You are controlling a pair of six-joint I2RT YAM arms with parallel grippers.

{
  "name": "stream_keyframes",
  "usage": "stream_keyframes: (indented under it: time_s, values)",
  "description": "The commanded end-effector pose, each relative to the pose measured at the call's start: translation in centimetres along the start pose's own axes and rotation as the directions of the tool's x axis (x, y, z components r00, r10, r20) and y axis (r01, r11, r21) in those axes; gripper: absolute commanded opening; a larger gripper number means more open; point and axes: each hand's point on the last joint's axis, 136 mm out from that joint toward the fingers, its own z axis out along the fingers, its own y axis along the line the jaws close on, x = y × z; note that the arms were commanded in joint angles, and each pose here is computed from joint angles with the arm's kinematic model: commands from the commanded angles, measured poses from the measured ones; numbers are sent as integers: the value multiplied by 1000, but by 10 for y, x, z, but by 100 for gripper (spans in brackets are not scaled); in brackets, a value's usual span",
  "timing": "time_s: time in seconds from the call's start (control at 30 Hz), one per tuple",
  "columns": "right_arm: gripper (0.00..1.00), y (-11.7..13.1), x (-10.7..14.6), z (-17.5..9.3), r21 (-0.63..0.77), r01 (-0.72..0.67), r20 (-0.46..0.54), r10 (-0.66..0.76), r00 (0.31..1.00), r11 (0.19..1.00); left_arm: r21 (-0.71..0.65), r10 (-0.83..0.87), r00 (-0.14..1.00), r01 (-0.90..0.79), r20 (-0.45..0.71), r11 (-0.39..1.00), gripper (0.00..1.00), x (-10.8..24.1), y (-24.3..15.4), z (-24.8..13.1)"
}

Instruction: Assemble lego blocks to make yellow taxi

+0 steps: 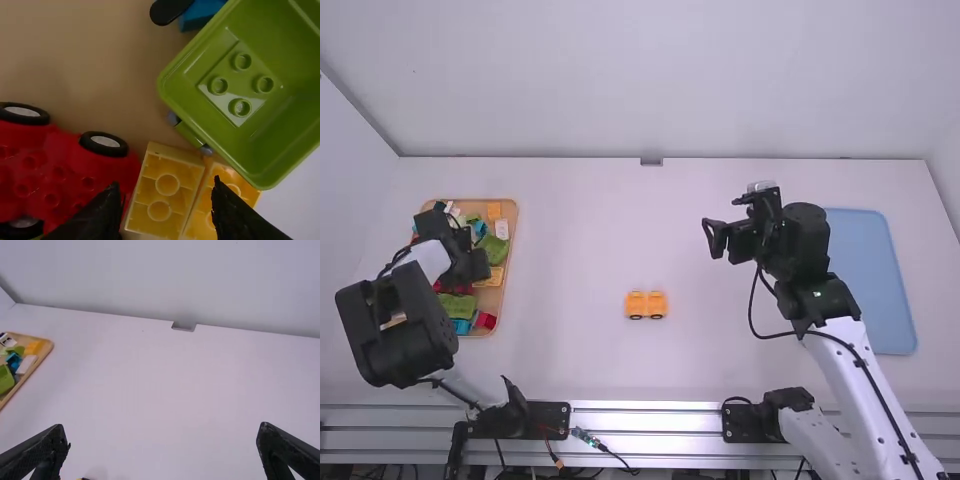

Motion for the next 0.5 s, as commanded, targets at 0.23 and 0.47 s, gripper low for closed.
stream_keyframes:
  time_s: [0.23, 0.47]
  values:
    - [99, 4, -19, -7, -5, 11, 45, -11, 999, 1000, -45, 19, 1000, -19, 9, 999, 46, 4, 6, 7]
    - [99, 4, -19, -7, -5, 11, 45, -11, 999, 1000, -43, 38, 999, -38, 7, 998, 41, 6, 5, 9]
